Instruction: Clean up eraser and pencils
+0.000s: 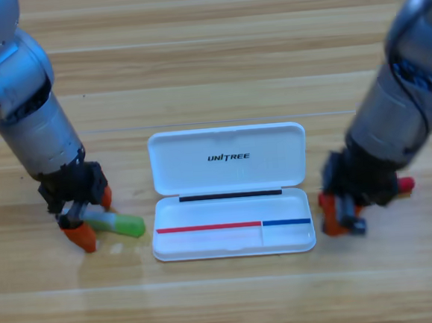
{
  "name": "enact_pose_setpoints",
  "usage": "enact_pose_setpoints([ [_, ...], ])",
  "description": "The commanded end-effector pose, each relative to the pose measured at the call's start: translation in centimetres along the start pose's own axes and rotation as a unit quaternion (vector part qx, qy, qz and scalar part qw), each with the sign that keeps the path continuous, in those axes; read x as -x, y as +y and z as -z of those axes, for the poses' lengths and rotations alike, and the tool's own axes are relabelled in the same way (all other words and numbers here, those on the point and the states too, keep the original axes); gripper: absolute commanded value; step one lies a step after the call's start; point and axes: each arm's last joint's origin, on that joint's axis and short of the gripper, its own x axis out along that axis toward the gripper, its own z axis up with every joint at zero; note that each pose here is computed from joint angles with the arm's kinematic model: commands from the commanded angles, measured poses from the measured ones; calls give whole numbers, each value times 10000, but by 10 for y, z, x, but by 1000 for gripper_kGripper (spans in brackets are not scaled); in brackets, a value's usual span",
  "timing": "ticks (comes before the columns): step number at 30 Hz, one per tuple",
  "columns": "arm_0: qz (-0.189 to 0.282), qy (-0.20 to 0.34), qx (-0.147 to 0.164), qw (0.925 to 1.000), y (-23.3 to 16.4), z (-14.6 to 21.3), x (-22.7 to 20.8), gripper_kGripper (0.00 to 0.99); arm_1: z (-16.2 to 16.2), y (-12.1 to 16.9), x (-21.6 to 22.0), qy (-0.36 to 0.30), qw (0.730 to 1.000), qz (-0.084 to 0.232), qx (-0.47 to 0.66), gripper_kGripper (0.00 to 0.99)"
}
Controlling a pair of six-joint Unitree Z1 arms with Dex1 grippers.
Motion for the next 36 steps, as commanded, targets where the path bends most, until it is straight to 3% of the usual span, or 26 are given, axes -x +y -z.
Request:
enact_pose_setpoints([
  [1, 211, -44, -105, 9997, -2, 8, -17, 448, -29, 13, -33, 525, 9968, -89, 602, 0],
  [4, 218, -44, -212, 9995, -1, 7, -18, 61, -42, 12, -35, 544, 9959, -118, 713, 0],
  [5, 208, -39, -213, 9995, 0, 7, -18, 0, -46, 12, -37, 557, 9956, -131, 741, 0],
  [13, 120, 67, -210, 9997, 2, 7, -6, 0, -65, 1, -57, 566, 9948, -138, 839, 0],
  [17, -52, -3, -159, 9999, 2, 7, 20, 0, -68, -2, -62, 583, 9947, -111, 841, 0],
  [25, -304, -294, 320, 9986, 0, 3, 100, 0, -69, -9, -65, 629, 9947, -4, 811, 0],
  [30, -355, -337, 537, 9974, -4, 2, 126, 0, -68, -9, -65, 671, 9946, 34, 789, 0],
  [31, -348, -335, 553, 9973, -4, 2, 128, 0, -68, -9, -65, 671, 9946, 34, 789, 32],
  [34, -291, -310, 580, 9974, -6, 2, 128, 0, -66, -8, -63, 719, 9944, 95, 770, 543],
  [36, -267, -308, 589, 9974, -7, 3, 127, 0, -64, -6, -55, 705, 9947, 134, 735, 788],
])
